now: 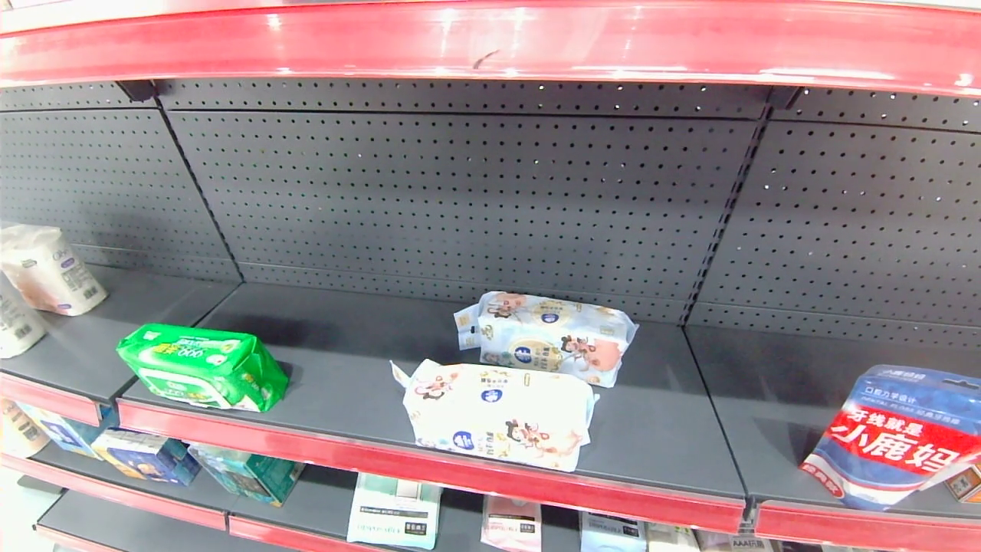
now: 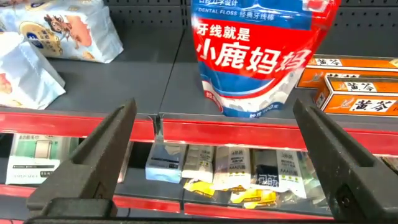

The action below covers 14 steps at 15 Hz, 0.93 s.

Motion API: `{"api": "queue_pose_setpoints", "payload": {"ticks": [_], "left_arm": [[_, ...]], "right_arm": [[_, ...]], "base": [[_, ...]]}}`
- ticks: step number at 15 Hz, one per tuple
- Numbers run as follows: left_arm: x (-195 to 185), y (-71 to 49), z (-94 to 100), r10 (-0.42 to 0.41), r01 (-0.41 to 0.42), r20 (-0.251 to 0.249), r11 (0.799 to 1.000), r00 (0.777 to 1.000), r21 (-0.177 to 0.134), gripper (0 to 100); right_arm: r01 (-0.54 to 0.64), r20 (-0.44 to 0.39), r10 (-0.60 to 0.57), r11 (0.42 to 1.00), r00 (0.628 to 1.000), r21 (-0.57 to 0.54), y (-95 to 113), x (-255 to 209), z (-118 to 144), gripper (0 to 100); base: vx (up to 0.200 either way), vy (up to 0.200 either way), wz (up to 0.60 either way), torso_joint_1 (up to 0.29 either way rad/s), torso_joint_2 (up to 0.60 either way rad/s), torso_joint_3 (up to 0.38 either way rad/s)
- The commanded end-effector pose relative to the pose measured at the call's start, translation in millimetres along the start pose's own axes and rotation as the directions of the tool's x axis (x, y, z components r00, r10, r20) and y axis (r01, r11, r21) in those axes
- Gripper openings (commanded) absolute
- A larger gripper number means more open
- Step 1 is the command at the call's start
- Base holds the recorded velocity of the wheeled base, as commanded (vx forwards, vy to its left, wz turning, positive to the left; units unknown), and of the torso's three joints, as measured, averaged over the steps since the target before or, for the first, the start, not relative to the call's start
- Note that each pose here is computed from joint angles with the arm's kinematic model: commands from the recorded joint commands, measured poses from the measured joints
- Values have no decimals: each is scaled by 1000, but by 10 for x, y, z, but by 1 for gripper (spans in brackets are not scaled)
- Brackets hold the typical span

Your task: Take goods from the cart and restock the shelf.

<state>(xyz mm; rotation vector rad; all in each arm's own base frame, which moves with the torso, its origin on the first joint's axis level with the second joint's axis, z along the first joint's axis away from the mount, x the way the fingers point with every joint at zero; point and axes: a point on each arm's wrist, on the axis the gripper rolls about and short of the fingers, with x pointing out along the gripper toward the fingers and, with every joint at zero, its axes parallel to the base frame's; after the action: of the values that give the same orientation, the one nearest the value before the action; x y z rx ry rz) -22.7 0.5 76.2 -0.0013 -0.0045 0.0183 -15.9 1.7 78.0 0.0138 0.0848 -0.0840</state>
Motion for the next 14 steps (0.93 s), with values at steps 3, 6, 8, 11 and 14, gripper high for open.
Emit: {"api": "queue_pose_setpoints", "payload": {"ticks": [3,6,8,11,14], "left_arm": [[1,-1,0,-3,3,-1,1000,1000,7,100],[0,-1,0,-3,3,0,1000,1000,7,100],[0,0,0,-1,1,0,1000,1000,7,100],[1,0,0,-1,1,-1,1000,1000,7,100],[12,-2,3,-11,11,-15,1000,1000,11,100]], "right_arm": [[-1,-7,1,1000,1000,-2,0,5,1,100],[-1,-7,1,1000,1000,-2,0,5,1,100],[-1,-7,1,1000,1000,-2,0,5,1,100],[-1,-7,1,1000,1000,-2,0,5,1,100],[-1,-7,1,1000,1000,-2,0,5,1,100]], "base": [[0,0,-600,-2,1,2],[0,0,-600,9,2,2],[0,0,-600,0,2,-5],[0,0,-400,3,5,5],[0,0,0,0,0,0]]}}
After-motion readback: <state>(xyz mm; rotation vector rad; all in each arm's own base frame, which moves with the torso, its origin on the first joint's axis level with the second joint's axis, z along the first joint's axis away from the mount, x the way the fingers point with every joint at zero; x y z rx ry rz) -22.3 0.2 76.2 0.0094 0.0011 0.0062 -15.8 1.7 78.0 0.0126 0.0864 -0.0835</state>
